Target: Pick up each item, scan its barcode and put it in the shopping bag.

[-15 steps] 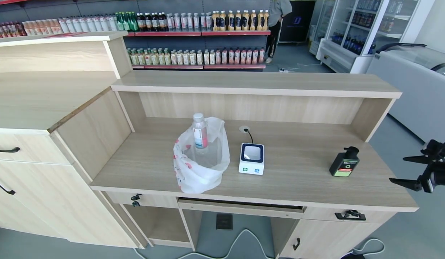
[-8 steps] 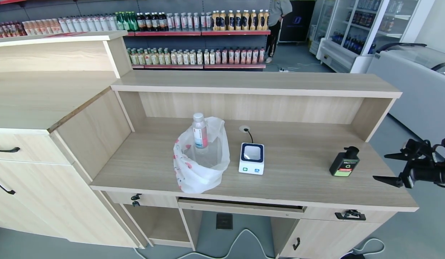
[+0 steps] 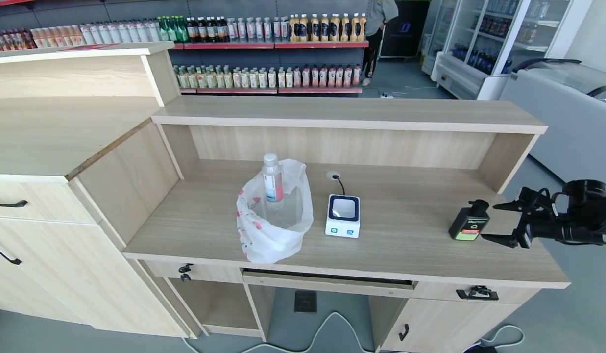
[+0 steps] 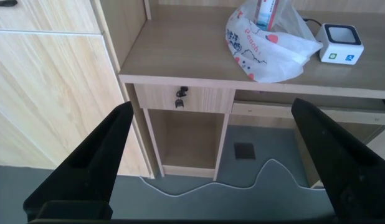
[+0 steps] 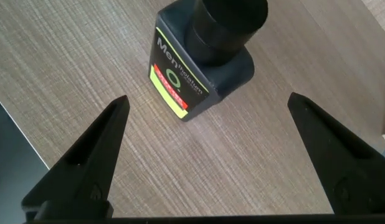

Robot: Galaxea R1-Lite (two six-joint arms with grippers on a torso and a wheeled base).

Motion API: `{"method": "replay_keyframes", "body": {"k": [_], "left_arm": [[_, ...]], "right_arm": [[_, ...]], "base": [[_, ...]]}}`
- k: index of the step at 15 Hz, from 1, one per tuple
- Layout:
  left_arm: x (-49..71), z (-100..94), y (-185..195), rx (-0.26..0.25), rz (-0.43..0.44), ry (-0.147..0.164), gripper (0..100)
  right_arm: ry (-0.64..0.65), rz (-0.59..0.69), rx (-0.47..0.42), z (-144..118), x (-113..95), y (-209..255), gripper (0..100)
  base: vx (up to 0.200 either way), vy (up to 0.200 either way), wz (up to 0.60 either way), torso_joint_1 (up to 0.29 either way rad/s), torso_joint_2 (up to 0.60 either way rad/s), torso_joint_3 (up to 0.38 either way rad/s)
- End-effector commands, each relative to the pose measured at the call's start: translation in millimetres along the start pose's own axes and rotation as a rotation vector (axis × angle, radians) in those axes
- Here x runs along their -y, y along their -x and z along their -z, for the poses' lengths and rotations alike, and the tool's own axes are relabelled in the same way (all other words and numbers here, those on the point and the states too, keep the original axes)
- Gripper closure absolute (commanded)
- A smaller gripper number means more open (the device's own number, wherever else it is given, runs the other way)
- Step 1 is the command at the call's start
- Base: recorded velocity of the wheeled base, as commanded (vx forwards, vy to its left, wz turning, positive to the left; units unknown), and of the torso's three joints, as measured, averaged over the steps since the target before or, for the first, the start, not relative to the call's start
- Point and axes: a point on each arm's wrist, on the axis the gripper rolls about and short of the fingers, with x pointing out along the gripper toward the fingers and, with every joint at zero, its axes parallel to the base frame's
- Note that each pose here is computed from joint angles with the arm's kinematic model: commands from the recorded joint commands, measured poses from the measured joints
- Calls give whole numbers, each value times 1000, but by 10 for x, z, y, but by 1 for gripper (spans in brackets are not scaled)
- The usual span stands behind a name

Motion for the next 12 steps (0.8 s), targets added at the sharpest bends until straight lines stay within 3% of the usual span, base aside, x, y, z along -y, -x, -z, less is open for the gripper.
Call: {"method": "replay_keyframes", "body": {"k": [1, 5, 6, 12], "left_arm": [[0, 0, -1, -1, 1, 0, 0], [0, 0, -1, -1, -1, 0, 0], [0, 0, -1, -1, -1, 0, 0], [0, 0, -1, -1, -1, 0, 0]], "right_arm": [[6, -26, 9, 36, -27, -177, 0], [21, -47, 22, 7, -46, -338, 0], [22, -50, 23, -6, -53, -353, 100], [31, -82, 19, -75, -142, -511, 100]], "base": [[0, 0, 0, 0, 0, 0], [0, 0, 0, 0, 0, 0], [0, 0, 0, 0, 0, 0], [0, 0, 0, 0, 0, 0]]}}
